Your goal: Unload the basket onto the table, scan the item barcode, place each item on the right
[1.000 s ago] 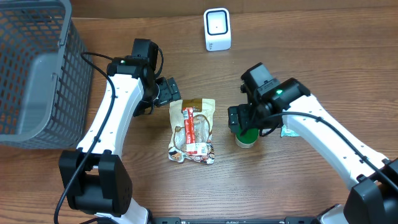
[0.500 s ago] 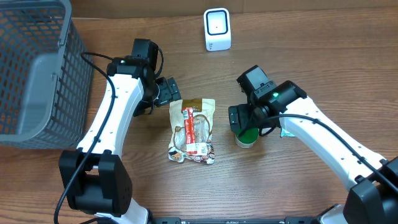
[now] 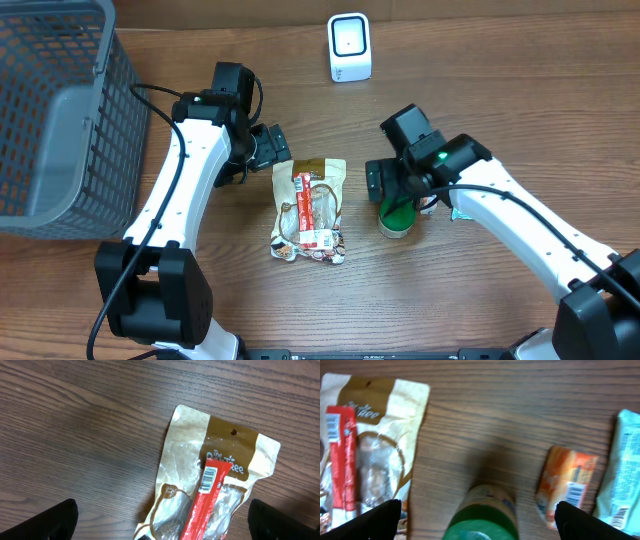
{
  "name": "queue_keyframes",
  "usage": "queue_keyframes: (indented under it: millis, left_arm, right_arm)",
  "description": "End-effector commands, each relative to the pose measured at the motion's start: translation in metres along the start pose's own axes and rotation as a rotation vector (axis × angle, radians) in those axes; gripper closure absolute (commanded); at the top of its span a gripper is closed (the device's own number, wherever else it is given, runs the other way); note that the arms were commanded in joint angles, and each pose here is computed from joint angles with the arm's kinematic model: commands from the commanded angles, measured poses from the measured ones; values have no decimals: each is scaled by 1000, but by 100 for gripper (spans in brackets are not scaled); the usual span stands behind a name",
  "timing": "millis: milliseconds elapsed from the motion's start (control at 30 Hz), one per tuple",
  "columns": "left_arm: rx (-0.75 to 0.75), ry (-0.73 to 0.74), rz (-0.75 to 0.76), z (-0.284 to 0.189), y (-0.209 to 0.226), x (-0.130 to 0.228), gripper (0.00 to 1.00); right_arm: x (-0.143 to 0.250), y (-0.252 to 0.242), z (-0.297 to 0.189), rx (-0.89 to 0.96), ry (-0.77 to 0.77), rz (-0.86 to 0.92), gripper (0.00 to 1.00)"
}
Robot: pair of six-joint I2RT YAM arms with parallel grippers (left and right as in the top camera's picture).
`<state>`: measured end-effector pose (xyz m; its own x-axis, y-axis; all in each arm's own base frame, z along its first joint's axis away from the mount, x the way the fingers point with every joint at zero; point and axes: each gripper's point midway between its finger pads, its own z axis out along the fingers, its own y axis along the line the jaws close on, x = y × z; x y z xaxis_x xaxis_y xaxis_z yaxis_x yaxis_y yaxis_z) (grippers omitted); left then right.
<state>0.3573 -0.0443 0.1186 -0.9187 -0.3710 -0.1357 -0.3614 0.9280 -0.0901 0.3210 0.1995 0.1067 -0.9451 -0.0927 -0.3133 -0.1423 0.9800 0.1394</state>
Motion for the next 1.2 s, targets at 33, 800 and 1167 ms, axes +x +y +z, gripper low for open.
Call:
queue_keyframes:
  millis: [33,800,1167]
  left_arm:
    - [26,-39,-3,-13,-5,-6,0]
    - [26,-39,-3,-13,-5,-6,0]
    - [26,-39,-3,-13,-5,-6,0]
  right_arm:
    - [-15,-25,-7,34,-42,65,0]
    - [9,-173,-19,202,114,338,4]
    - [24,-178,15,198,92,333,20]
